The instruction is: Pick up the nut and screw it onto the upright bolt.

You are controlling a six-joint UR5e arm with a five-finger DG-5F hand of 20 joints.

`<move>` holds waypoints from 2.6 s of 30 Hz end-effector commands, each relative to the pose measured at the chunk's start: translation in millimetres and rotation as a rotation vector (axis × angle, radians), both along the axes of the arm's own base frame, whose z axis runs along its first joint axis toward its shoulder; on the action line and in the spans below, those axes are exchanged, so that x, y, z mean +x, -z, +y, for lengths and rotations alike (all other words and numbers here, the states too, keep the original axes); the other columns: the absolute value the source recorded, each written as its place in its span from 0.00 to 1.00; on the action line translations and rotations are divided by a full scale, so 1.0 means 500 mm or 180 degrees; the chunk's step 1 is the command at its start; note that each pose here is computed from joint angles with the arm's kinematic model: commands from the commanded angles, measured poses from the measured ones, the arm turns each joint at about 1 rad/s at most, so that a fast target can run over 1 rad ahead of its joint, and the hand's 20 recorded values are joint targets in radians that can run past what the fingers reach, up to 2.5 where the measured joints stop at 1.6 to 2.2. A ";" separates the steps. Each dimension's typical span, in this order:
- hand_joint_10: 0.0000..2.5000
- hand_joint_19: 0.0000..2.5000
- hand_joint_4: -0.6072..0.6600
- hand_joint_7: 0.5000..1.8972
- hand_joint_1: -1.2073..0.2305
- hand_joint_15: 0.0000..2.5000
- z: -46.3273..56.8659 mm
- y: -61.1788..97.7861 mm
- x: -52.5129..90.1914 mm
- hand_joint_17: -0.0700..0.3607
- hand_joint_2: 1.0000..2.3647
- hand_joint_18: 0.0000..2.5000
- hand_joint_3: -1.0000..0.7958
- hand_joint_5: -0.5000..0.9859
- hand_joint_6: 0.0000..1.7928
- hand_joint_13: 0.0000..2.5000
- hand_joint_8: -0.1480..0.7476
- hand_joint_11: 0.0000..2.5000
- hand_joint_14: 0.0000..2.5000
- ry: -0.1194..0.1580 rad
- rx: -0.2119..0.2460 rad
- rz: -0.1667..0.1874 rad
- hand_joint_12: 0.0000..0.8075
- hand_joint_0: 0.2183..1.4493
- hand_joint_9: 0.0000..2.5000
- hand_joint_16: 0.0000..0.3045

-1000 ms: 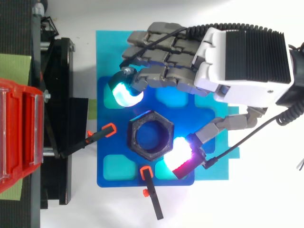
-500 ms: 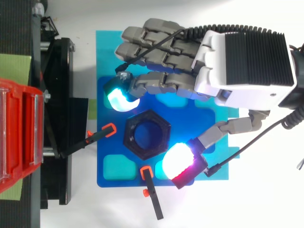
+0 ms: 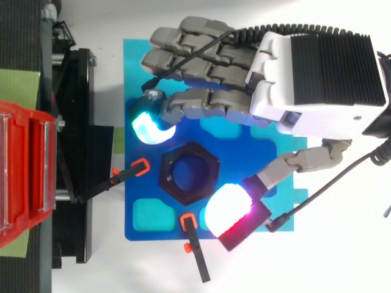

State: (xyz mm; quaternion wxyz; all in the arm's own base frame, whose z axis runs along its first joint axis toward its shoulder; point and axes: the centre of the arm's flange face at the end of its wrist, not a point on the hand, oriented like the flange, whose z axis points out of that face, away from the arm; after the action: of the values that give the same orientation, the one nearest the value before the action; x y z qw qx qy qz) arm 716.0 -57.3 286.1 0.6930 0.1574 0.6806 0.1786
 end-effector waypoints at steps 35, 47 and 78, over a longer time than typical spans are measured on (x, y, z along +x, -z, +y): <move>0.00 0.00 0.75 0.34 0.59 0.00 -0.018 -0.016 -0.007 0.45 0.00 0.09 0.28 0.26 0.28 0.12 0.51 0.00 0.00 -0.0038 -0.0096 0.0152 0.43 0.21 0.21 0.18; 0.00 0.00 0.74 0.33 0.60 0.00 -0.048 -0.066 -0.018 0.44 0.00 0.10 0.28 0.26 0.28 0.12 0.51 0.00 0.00 0.0015 -0.0240 0.0032 0.43 0.21 0.21 0.17; 0.00 0.00 0.58 0.11 0.92 0.00 0.021 -0.073 0.001 0.48 0.00 0.00 0.28 0.24 0.28 0.00 0.40 0.00 0.00 -0.0246 -0.0206 -0.0186 0.44 0.20 0.07 0.20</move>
State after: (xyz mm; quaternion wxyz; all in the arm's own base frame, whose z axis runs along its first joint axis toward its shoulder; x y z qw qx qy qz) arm 716.3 -48.8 322.7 0.7109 0.1032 0.6708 0.1846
